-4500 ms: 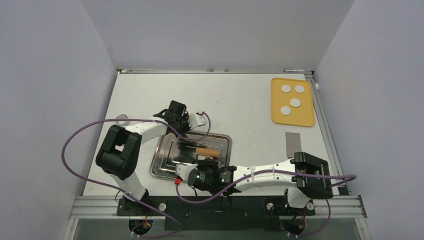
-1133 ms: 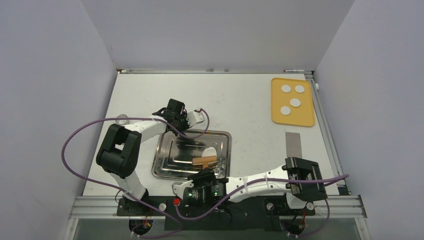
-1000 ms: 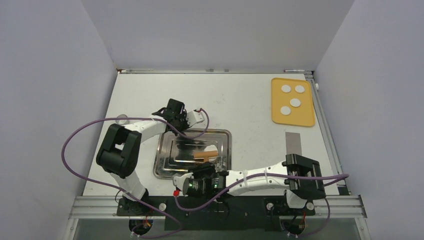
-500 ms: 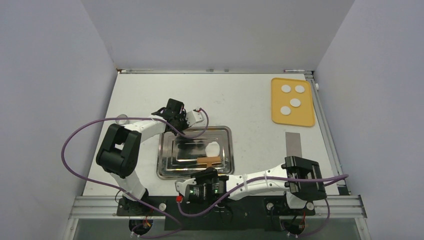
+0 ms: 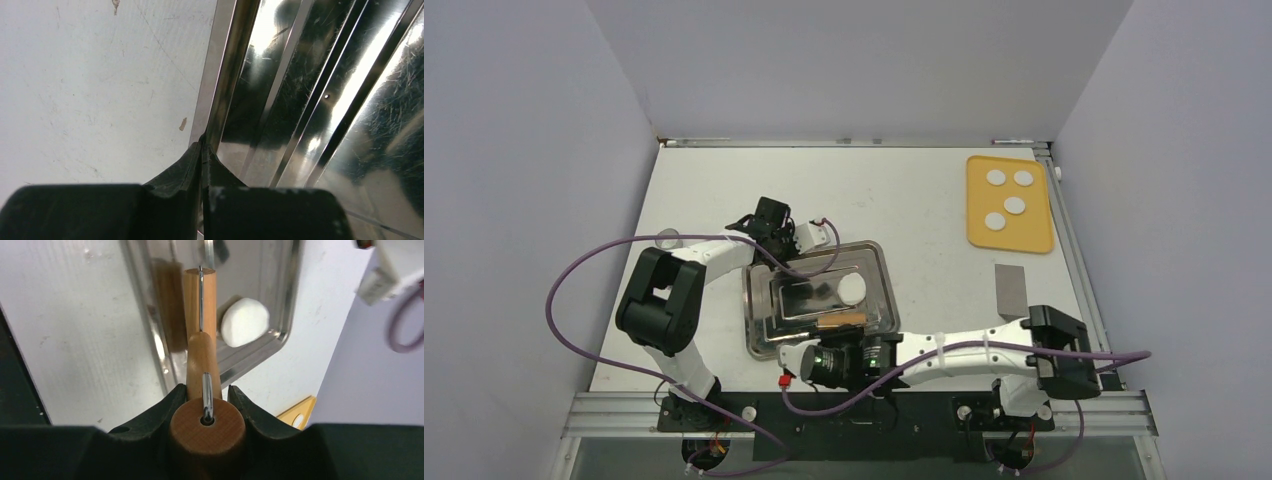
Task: Roll out the dumpling wrappers from the dough
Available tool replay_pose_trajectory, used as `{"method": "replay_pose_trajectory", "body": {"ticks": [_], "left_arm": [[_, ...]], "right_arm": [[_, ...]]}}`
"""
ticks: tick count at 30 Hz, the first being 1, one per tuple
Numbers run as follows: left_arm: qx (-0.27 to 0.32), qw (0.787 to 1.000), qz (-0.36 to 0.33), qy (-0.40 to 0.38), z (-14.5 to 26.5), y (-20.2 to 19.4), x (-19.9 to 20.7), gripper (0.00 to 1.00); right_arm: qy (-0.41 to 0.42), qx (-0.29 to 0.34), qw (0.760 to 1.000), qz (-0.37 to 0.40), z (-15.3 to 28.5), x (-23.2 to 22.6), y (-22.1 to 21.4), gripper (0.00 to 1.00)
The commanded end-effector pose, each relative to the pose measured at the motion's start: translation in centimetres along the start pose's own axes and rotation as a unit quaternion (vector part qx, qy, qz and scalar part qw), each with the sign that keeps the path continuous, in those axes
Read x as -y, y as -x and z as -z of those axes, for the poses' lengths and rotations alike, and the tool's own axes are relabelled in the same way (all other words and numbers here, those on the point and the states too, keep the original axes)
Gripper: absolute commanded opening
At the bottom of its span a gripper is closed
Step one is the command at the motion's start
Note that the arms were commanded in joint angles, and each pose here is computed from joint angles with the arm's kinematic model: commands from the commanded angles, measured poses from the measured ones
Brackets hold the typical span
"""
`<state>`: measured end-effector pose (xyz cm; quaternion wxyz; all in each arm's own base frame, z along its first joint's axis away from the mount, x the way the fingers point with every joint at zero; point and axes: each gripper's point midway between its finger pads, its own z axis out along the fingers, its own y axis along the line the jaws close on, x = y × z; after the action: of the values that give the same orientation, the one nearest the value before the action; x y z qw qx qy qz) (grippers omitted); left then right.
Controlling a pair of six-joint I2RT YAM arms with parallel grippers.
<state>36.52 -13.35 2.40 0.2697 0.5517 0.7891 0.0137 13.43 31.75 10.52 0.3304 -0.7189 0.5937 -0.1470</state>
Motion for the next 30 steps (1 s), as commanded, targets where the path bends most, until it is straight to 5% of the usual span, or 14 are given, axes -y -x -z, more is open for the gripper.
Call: {"method": "replay_pose_trajectory", "body": {"ticks": [1, 9, 19, 26, 30], "left_arm": [[-0.05, 0.995, -0.02, -0.082, 0.2, -3.3, 4.1, 0.0], [-0.056, 0.991, -0.079, -0.09, 0.6, -5.4, 2.4, 0.0], [-0.05, 0.988, -0.104, -0.104, 0.1, -3.9, 2.4, 0.0], [-0.009, 0.991, -0.091, -0.093, 0.0, 0.3, 1.7, 0.35], [-0.006, 0.99, -0.097, -0.103, -1.3, 2.3, 2.0, 0.39]], "right_arm": [[-0.07, 0.089, 0.992, -0.062, 4.2, 8.0, 2.3, 0.08], [-0.094, 0.073, 0.993, -0.01, 1.1, 10.8, 1.4, 0.08], [-0.01, 0.015, 0.999, 0.033, -4.5, 4.1, -2.0, 0.08], [0.032, 0.009, 0.999, 0.024, -5.2, 0.8, -2.8, 0.08], [0.042, 0.023, 0.999, 0.015, -4.9, 0.6, -2.3, 0.08]]}}
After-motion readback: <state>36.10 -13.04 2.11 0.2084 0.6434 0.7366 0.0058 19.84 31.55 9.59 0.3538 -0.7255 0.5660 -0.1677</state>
